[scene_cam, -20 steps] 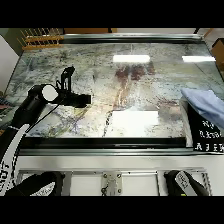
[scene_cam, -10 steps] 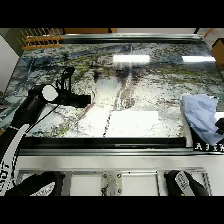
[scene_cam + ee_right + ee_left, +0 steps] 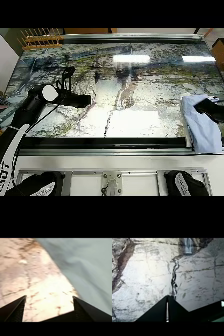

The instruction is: Fold the clothes and pants, and hang the long-sleeved shirts on hangers.

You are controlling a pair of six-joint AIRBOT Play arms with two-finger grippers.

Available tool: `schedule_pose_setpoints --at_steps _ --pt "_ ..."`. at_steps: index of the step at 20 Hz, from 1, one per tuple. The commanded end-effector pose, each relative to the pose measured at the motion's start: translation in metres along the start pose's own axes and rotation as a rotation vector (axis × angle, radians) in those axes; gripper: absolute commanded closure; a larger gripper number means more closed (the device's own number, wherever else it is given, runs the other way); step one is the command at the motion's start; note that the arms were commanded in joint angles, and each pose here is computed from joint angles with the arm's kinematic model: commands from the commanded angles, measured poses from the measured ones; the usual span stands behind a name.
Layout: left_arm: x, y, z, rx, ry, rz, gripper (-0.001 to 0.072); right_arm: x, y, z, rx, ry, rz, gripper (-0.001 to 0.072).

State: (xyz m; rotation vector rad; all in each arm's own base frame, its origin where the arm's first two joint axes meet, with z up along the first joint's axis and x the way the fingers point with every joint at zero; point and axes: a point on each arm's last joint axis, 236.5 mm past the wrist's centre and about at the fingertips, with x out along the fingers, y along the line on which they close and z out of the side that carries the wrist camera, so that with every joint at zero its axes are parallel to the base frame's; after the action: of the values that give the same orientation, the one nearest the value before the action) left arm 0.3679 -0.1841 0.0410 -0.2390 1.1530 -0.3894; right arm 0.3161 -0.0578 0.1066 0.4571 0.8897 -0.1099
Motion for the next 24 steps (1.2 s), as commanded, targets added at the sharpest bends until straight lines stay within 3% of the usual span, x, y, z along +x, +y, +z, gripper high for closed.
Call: schedule_pose_setpoints --at_steps 1,5,14,15,17,18,24 --pt "-0.001 0.001 0.009 -0.006 -0.037 -0.003 0.0701 0.012 0.124 -0.006 -0.269 -0.049 0.306 0.0083" --pt "-0.029 0.013 0.040 -0.109 -0.163 -0.044 0.0702 0.039 0.181 -0.018 -0.464 -0.023 0.360 0.0084" --pt "-0.068 0.034 0.055 -0.148 -0.260 -0.020 0.0701 0.067 0.190 -0.017 -0.494 0.138 0.362 0.0089" --pt "-0.068 0.034 0.055 -0.148 -0.260 -0.020 0.0701 0.067 0.190 -0.017 -0.495 0.140 0.363 0.0177" --pt "-0.068 0.034 0.055 -0.148 -0.260 -0.020 0.0701 0.067 0.190 -0.018 -0.496 0.142 0.363 0.0642" --pt "-0.068 0.034 0.055 -0.148 -0.261 -0.021 0.0702 0.067 0.190 -0.018 -0.495 0.143 0.363 0.0685" --pt "-0.069 0.034 0.057 -0.148 -0.271 -0.020 0.0701 0.067 0.190 -0.018 -0.495 0.143 0.363 0.0685"
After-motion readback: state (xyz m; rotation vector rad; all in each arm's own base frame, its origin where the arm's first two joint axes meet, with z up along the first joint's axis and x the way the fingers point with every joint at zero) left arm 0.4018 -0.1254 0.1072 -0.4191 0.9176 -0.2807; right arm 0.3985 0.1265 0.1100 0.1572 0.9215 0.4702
